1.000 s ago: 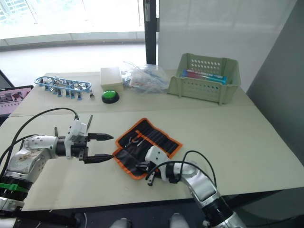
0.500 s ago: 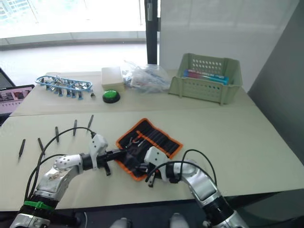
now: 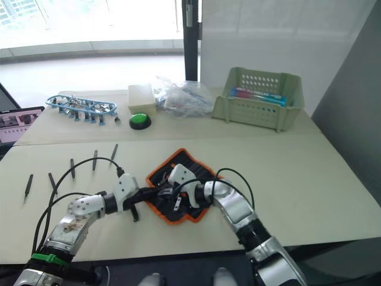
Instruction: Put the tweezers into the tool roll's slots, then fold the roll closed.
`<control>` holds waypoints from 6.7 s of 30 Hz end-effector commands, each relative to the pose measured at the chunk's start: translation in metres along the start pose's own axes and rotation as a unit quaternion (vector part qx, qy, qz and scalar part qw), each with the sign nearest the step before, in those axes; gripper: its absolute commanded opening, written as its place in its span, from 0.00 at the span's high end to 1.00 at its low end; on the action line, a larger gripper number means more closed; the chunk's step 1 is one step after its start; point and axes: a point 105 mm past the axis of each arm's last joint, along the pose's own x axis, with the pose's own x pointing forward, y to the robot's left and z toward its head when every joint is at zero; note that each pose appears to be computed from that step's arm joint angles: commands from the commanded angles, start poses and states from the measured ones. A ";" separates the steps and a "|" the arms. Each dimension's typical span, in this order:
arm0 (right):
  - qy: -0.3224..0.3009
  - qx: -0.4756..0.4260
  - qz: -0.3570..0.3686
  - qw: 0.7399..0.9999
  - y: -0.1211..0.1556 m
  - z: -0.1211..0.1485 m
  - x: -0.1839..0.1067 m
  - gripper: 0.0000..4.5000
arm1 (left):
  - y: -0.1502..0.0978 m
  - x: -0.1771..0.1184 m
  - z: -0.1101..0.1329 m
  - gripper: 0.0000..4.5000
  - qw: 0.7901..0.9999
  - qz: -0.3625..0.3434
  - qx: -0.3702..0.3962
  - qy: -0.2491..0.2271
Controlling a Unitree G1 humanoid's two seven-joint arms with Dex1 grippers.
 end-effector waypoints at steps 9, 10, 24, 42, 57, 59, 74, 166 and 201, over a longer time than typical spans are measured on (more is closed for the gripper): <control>0.046 -0.005 0.026 0.999 0.015 -0.030 -0.017 1.00 | -0.002 -0.008 -0.041 0.99 0.997 -0.003 -0.003 0.083; 0.051 -0.004 0.025 0.998 0.017 -0.030 -0.019 1.00 | -0.002 -0.008 -0.041 0.99 0.997 -0.003 -0.003 0.082; 0.090 0.024 -0.009 0.996 0.041 -0.043 -0.057 1.00 | 0.000 -0.012 -0.044 0.99 0.996 -0.004 0.004 0.088; -0.104 0.023 -0.144 0.984 0.014 0.035 -0.134 0.94 | 0.027 -0.095 0.012 1.00 0.982 0.125 -0.123 -0.076; -0.054 0.076 -0.422 0.902 0.007 -0.082 -0.295 0.00 | 0.028 -0.296 -0.057 0.02 0.897 0.401 -0.163 0.082; -0.058 0.074 -0.422 0.902 0.007 -0.082 -0.295 0.00 | 0.030 -0.303 -0.060 0.01 0.889 0.422 -0.162 0.079; -0.081 -0.015 -0.139 0.987 0.023 -0.016 -0.216 0.00 | 0.036 -0.309 -0.089 0.01 0.828 0.512 -0.225 0.048; 0.044 0.132 -0.257 0.956 -0.011 -0.068 -0.115 1.00 | -0.018 0.012 0.062 1.00 0.990 0.019 -0.067 0.126; 0.042 0.180 -0.286 0.940 -0.001 -0.062 -0.095 1.00 | -0.002 0.007 0.052 1.00 0.981 0.039 -0.069 0.175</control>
